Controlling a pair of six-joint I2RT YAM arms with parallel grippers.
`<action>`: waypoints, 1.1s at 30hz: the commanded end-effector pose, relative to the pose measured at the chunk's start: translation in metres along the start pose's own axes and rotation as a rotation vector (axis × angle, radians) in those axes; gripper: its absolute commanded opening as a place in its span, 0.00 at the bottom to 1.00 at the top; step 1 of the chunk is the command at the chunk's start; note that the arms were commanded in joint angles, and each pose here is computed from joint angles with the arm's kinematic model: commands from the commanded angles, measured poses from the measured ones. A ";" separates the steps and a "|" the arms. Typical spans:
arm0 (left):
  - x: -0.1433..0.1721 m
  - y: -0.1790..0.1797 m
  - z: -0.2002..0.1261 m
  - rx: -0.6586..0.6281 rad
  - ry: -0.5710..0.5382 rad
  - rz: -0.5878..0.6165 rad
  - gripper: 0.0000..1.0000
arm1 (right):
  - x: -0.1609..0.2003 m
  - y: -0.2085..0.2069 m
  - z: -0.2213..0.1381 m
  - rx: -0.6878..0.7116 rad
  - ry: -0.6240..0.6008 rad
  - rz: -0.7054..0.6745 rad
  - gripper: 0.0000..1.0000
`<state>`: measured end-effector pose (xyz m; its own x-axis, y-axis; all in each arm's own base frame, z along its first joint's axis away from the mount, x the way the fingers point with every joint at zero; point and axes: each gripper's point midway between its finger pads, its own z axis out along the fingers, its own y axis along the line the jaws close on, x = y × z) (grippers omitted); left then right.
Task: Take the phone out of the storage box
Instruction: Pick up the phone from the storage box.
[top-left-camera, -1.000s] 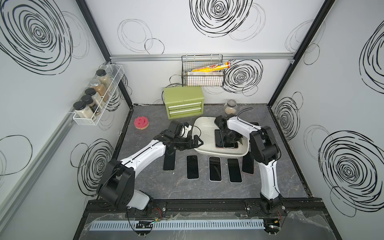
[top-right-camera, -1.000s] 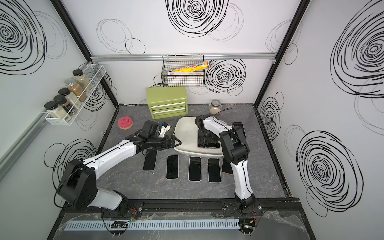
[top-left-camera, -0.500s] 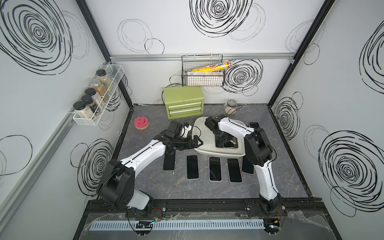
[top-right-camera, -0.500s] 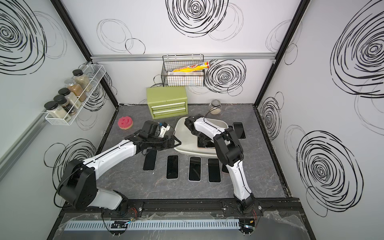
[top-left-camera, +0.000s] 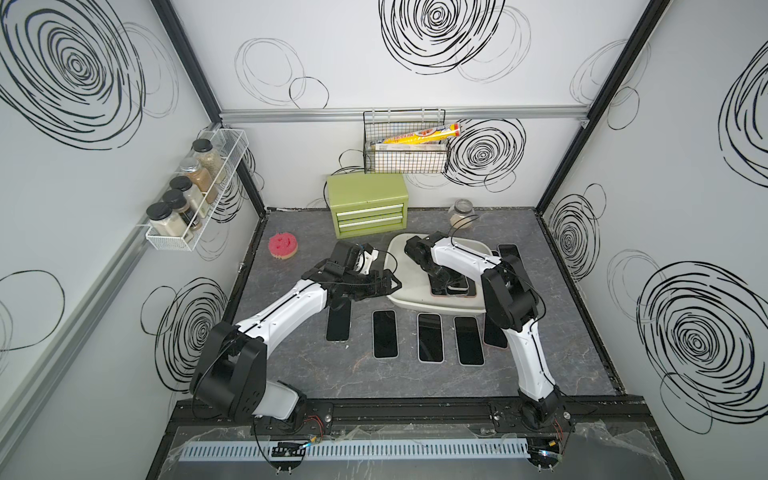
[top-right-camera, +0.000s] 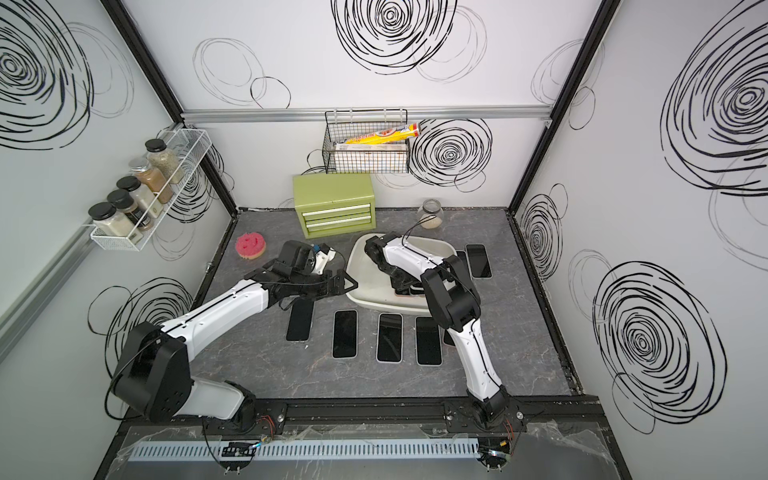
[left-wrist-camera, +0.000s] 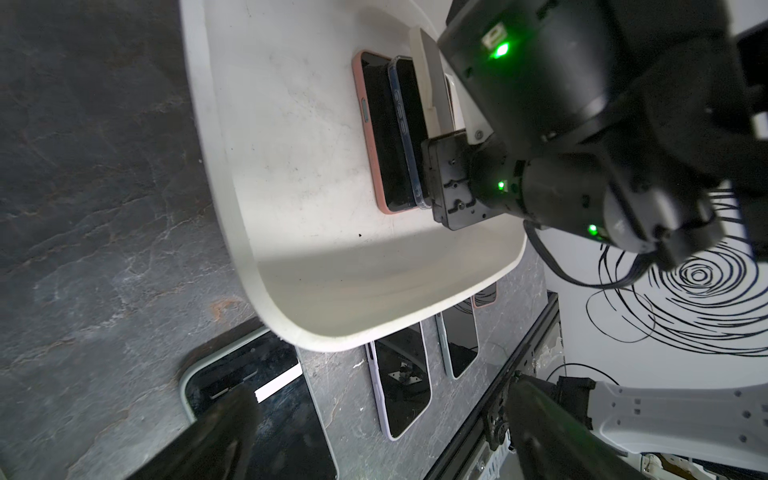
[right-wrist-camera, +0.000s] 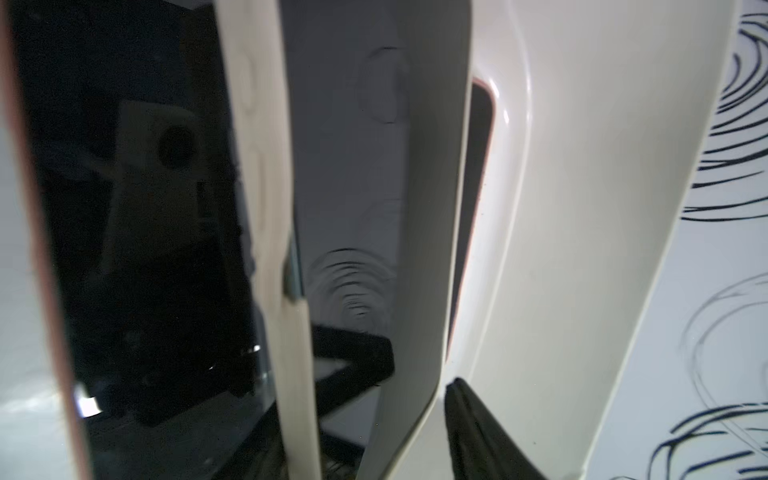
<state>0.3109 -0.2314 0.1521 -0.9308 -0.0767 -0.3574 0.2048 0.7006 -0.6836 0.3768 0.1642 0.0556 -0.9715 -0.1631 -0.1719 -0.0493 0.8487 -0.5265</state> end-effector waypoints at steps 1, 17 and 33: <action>-0.002 -0.004 -0.005 0.016 -0.013 0.027 0.99 | 0.004 0.014 -0.008 -0.107 0.002 0.028 0.69; 0.001 0.002 -0.005 0.000 -0.001 0.021 0.99 | -0.020 0.015 -0.020 -0.577 -0.026 0.225 1.00; -0.001 0.005 -0.005 -0.016 -0.016 -0.004 0.99 | -0.034 -0.008 0.005 -0.477 -0.054 0.147 1.00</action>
<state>0.3092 -0.2284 0.1483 -0.9340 -0.0718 -0.3500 0.1981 0.7111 -0.6746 0.4102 0.1709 0.0566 -0.9664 -0.0097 -0.2568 -0.0085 0.9999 -0.0058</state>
